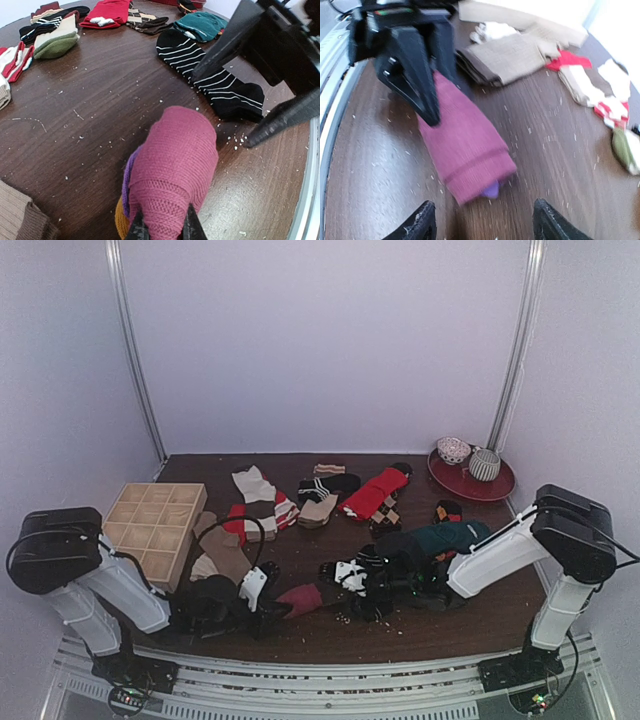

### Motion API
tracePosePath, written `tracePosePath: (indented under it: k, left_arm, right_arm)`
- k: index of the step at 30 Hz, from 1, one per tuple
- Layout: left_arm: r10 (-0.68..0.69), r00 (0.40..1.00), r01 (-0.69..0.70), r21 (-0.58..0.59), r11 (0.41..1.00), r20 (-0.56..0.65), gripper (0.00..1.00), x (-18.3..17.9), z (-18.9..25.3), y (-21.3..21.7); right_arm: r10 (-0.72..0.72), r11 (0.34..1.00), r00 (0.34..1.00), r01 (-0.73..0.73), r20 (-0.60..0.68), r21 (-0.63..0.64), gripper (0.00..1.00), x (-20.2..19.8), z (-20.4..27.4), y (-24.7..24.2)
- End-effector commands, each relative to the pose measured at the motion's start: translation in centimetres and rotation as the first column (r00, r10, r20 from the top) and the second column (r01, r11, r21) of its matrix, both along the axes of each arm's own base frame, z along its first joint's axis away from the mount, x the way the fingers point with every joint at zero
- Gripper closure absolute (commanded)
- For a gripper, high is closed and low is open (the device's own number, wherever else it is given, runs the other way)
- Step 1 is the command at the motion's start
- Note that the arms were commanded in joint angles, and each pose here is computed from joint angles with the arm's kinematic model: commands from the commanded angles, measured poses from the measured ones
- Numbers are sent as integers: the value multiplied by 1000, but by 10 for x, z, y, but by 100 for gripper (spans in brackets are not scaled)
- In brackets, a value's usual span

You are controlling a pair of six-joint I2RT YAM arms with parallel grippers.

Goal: Roll the socks
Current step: Roll a pair of socks at the center of the board.

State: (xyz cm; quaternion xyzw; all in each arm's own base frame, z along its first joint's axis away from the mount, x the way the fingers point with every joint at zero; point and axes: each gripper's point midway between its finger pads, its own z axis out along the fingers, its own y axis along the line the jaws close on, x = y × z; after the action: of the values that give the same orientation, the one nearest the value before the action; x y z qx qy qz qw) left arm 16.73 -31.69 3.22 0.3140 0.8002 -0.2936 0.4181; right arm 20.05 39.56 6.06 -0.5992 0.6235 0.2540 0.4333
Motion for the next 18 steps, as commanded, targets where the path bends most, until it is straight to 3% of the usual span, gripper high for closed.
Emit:
tracePosePath:
  k: [1,8,18]
  left_arm:
    - [2,970,80,328,941,-242,100,-42,-92,62]
    - [2,970,81,327,941,-245,100,-42,-92,61]
    - [-3,968,87,324,942,-253,100,-44,-93,61]
  right_arm:
    - [121,992,974,-123,192,-5,33,-4,21,26]
    - [244,965,965,-231,98,-127,33,-13,-7,40]
    - [254,946,967,-251,-14,-207,39,-13,-43,37]
